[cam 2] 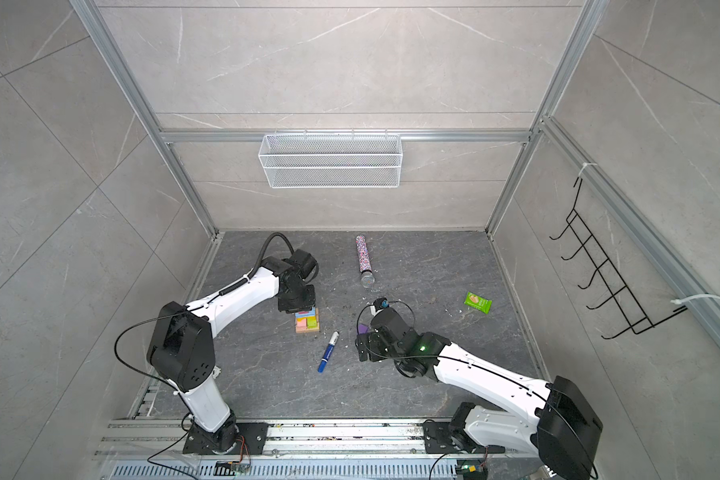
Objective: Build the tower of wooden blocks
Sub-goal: 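Carry the magenta cube with the left gripper over the light blue block, then lower the magenta cube onto the light blue block and open the left gripper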
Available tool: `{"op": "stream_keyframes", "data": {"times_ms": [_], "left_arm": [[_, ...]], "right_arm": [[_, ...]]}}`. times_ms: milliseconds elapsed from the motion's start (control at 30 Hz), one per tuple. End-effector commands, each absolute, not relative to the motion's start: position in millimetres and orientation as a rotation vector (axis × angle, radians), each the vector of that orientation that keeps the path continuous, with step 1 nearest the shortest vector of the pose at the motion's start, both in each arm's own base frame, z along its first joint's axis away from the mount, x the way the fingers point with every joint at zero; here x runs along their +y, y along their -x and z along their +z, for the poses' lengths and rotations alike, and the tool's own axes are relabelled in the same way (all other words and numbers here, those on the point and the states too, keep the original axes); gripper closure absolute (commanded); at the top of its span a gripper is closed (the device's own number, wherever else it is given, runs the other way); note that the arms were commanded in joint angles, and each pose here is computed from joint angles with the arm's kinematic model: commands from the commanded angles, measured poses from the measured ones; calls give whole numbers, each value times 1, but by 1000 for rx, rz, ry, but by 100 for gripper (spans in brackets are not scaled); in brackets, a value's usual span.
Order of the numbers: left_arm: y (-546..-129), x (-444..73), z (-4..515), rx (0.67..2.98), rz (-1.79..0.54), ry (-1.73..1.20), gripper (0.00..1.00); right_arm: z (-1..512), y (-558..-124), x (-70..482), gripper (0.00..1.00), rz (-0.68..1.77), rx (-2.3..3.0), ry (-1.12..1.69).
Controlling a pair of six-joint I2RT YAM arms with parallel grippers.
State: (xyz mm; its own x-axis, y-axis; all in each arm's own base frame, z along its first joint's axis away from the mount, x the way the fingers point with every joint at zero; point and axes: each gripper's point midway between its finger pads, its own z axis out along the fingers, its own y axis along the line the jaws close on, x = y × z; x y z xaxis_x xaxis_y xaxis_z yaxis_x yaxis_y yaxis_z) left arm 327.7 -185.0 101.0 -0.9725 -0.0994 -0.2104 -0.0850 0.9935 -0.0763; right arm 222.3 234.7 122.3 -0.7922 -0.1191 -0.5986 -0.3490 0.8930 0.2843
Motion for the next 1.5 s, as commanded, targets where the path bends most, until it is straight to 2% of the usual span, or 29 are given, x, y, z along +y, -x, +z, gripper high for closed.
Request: {"op": "stream_keyframes", "data": {"times_ms": [0, 1467], "left_arm": [[-330, -185, 108, 2904, -120, 173, 92], [-327, -183, 92, 2943, -83, 181, 88]], "right_arm": [[128, -225, 239, 5, 523, 2452, 323], [124, -224, 237, 6, 507, 2464, 324]]}}
